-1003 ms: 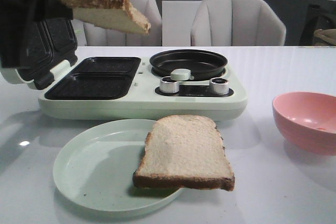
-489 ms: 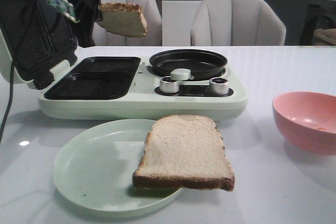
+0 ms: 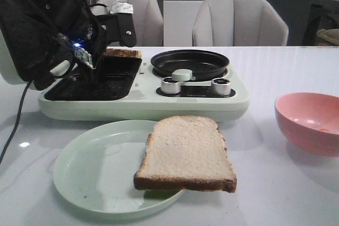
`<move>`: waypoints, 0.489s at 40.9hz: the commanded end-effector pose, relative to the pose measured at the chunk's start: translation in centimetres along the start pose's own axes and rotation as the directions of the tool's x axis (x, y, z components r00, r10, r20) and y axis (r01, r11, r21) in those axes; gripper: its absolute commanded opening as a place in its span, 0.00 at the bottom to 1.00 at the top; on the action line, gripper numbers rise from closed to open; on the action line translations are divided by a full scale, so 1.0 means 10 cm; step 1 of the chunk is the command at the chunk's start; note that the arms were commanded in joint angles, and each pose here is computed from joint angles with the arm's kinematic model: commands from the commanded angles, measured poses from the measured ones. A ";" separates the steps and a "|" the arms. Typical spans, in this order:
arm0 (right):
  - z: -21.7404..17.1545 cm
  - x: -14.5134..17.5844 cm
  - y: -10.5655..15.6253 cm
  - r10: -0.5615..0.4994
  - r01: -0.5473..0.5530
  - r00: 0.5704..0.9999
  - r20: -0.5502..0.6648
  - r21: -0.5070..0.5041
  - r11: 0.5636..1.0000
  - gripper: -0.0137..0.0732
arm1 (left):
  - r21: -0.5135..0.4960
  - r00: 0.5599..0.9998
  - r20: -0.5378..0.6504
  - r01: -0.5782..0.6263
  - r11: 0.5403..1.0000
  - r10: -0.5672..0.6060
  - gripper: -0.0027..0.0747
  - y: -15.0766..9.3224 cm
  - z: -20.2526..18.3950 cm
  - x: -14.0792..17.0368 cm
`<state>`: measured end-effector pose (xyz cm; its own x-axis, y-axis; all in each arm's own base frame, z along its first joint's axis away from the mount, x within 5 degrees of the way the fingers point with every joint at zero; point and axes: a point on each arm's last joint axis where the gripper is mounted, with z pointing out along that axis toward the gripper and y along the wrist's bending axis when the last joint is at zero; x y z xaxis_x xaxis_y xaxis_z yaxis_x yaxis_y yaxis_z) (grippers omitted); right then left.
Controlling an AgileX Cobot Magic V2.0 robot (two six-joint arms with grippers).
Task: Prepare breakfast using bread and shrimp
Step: 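Lift the bread with the left gripper and lay it on the sandwich plate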
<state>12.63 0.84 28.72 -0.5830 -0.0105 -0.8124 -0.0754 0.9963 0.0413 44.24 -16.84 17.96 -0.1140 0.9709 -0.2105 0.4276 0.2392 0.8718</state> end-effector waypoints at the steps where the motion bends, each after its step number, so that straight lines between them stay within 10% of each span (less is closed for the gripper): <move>1: -0.05 -0.17 0.00 0.003 -0.003 0.995 0.103 0.005 1.000 0.68 | -0.120 1.000 0.018 0.014 0.993 -0.012 0.26 0.38 -0.16 -0.06; 11: -0.05 -0.17 0.00 0.003 -0.003 0.995 0.103 0.005 1.000 0.68 | -0.119 1.000 0.024 0.016 0.993 -0.013 0.65 0.39 -0.17 -0.07; 20: -0.05 -0.17 0.00 0.003 -0.003 0.995 0.103 0.005 1.000 0.68 | -0.134 0.999 0.040 0.025 0.991 -0.020 0.67 0.49 -0.32 -0.06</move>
<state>12.63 0.84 28.72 -0.5830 -0.0105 -0.8124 -0.0754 0.9963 0.0413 44.10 -16.83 18.51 -0.1078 0.9700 -0.2181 0.4225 0.2433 0.8731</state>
